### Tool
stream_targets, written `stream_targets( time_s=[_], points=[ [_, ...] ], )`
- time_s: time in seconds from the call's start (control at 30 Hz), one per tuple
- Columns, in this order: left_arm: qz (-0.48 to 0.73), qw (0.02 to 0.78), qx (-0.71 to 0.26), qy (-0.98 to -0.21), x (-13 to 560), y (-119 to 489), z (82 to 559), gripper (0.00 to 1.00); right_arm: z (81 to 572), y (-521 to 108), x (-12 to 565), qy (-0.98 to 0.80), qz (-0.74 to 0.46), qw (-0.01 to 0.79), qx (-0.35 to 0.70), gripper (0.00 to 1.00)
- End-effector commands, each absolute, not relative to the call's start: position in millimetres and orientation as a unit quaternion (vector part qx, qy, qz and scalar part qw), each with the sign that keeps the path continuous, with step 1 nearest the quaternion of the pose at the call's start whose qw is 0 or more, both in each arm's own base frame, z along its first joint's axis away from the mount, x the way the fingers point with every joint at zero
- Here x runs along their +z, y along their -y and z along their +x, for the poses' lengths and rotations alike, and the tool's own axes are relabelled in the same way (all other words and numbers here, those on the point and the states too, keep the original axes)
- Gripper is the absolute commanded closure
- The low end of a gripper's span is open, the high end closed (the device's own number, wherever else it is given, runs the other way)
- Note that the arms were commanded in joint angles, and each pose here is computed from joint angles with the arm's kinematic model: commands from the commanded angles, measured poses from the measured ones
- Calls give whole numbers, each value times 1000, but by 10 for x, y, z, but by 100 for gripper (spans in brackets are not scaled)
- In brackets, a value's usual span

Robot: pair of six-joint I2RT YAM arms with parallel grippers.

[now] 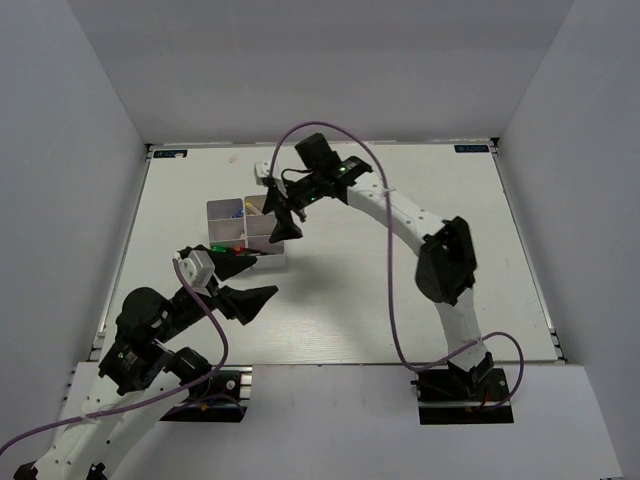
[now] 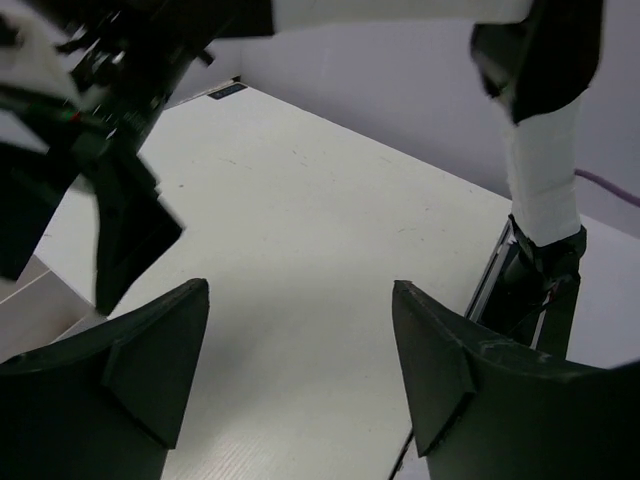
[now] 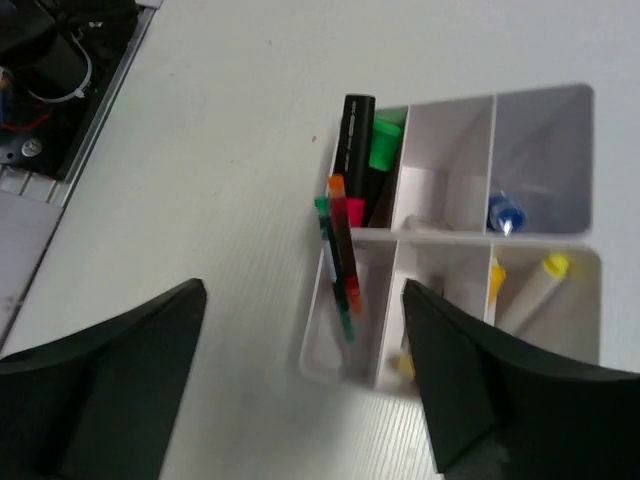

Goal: Sort the stationery into containers
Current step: Reset both arms

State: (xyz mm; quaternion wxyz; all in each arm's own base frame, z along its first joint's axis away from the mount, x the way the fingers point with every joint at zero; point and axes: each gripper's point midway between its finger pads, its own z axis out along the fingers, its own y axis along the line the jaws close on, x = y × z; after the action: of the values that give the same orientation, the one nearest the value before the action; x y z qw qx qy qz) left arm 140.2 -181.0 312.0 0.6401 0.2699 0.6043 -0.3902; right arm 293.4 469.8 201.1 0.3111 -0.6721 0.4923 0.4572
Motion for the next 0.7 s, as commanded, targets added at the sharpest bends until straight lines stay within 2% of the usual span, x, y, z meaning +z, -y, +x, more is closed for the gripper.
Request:
stream_targets(
  time_s=[0.0,0.07,0.1,0.13,0.17,0.2,0.23,0.3,0.33,0.47,0.67],
  points=[
    [267,646,-385,-602,3155,1802,1433,13,3072,-4282,2718,-498,-660,397,398,10],
    [261,646,-385,-605,3157,1794,1446,11,2968,-3877,2983,-524,-637,433,364,10],
    [258,648,-383,-606,3157,1785,1459,10,3214,-3735,3087,-542,-610,477,326,10],
    [253,650,-379,-608,3159,1771,1479,10,3309,-3453,2782,-607,-579,472,270,10],
    [250,645,-381,-613,3133,1773,1475,7,3370,-3328,2778,-624,-561,486,244,10],
    [245,644,-376,-619,3132,1762,1504,7,3557,-3075,2976,-650,-508,531,193,10],
    [242,646,-374,-620,3133,1753,1517,6,3588,-2823,2774,-688,-467,533,155,10],
    [233,641,-371,-631,3090,1749,1554,5,3683,-2543,2799,-713,-412,555,120,10],
    [229,639,-366,-636,3068,1746,1590,4,3660,-2186,2727,-736,-370,563,63,10],
    [223,624,-354,-660,2960,1762,1676,2,3517,-1720,2710,-744,-291,601,12,10],
    [207,605,-334,-693,2853,1769,1820,1,3146,-1491,2650,-735,-254,628,29,10]
  ],
)
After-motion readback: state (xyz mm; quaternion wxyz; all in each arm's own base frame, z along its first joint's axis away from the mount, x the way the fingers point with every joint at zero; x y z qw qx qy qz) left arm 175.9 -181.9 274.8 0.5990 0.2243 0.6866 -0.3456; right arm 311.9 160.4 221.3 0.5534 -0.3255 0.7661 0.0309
